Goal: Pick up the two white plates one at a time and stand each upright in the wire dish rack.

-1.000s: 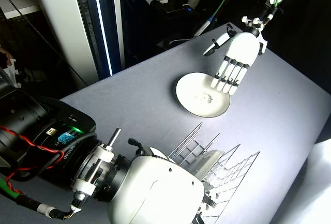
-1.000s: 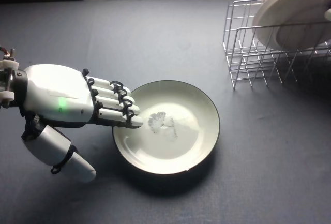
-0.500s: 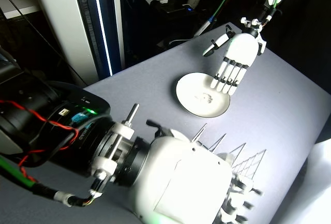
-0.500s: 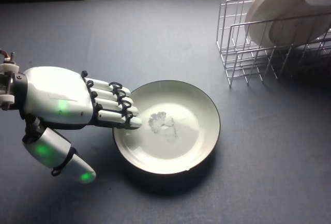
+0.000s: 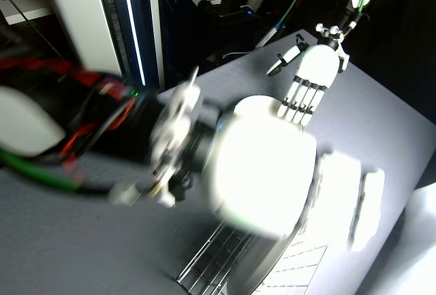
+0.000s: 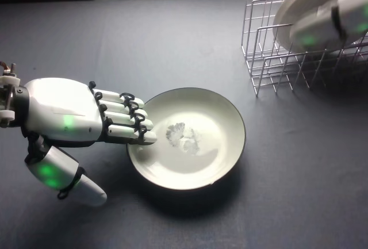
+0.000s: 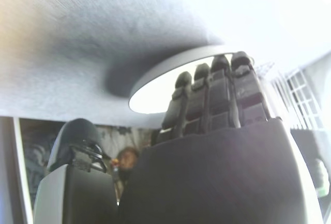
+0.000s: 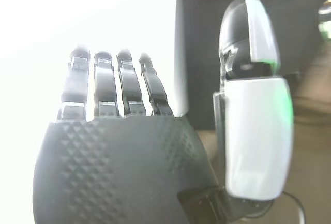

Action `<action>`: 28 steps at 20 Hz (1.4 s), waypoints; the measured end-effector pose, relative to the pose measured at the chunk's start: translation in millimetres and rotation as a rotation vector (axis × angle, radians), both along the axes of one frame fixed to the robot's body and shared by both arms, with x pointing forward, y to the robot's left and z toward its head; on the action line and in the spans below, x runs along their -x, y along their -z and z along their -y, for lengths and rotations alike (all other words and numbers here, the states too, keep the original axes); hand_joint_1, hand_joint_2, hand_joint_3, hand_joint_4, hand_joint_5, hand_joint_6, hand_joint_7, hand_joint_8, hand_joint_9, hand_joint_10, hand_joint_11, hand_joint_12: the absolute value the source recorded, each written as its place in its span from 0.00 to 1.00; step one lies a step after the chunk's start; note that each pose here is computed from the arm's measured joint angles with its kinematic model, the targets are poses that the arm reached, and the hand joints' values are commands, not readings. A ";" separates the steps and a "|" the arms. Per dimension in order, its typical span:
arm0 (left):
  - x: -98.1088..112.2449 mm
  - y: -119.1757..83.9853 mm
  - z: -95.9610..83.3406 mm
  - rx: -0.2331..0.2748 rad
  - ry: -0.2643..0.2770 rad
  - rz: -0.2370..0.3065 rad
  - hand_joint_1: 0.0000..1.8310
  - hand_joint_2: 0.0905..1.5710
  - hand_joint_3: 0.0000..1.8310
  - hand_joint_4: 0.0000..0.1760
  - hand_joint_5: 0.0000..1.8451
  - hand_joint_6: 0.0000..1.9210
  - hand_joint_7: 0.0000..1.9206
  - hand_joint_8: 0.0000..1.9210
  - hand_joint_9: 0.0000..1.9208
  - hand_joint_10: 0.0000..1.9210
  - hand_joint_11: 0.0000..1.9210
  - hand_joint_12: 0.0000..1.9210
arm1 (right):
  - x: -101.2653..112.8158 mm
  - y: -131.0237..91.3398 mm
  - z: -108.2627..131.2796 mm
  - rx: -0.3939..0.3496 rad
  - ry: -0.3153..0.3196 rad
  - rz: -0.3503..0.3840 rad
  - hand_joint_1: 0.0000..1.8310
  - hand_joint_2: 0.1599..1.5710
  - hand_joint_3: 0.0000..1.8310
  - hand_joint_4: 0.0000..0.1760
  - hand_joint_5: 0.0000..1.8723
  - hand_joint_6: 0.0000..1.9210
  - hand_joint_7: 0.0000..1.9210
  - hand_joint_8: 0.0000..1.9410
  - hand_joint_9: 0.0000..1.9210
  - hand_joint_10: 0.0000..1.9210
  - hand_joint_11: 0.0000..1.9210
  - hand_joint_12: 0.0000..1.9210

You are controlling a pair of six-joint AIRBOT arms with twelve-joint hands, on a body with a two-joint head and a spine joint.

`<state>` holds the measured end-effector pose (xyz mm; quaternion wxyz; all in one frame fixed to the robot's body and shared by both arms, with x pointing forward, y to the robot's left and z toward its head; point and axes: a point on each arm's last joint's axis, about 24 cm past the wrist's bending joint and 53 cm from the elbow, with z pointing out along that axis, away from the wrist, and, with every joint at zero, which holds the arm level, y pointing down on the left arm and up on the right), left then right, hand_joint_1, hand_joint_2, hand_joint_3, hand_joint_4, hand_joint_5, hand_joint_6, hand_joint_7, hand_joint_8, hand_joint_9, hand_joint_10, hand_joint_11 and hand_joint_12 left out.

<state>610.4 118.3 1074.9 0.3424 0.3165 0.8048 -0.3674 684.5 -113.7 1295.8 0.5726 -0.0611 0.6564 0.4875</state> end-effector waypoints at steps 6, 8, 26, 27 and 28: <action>4.3 14.9 -7.2 -0.029 -0.011 -0.025 0.00 0.69 0.00 0.00 0.00 0.00 0.00 0.00 0.00 0.00 0.00 0.00 | 39.5 15.4 -42.4 0.180 -0.141 0.125 0.60 0.49 0.00 0.00 0.00 0.00 0.00 0.00 0.00 0.00 0.00 0.00; 5.4 16.3 -7.5 -0.024 -0.015 -0.035 0.00 0.69 0.00 0.00 0.00 0.00 0.00 0.00 0.00 0.00 0.00 0.00 | 54.4 28.7 -55.3 0.224 -0.191 0.136 0.63 0.54 0.01 0.00 0.00 0.00 0.00 0.00 0.00 0.00 0.00 0.00; 6.7 18.4 -8.9 -0.014 -0.022 -0.053 0.00 0.68 0.00 0.00 0.02 0.00 0.01 0.00 0.00 0.00 0.00 0.00 | 61.8 141.0 -125.5 0.414 -0.301 0.019 0.71 0.53 0.00 0.00 0.11 0.01 0.05 0.00 0.04 0.01 0.00 0.39; 6.7 18.4 -8.8 -0.014 -0.023 -0.053 0.00 0.70 0.00 0.00 0.03 0.00 0.01 0.00 0.00 0.00 0.00 0.00 | 59.7 143.3 -130.1 0.414 -0.303 0.018 0.69 0.54 0.00 0.00 0.13 0.01 0.07 0.01 0.05 0.01 0.00 0.41; 6.7 18.4 -8.9 -0.014 -0.022 -0.053 0.00 0.71 0.01 0.00 0.03 0.01 0.01 0.00 0.00 0.00 0.00 0.00 | 57.4 144.9 -134.3 0.411 -0.306 0.018 0.69 0.54 0.00 0.00 0.16 0.01 0.09 0.00 0.07 0.01 0.00 0.42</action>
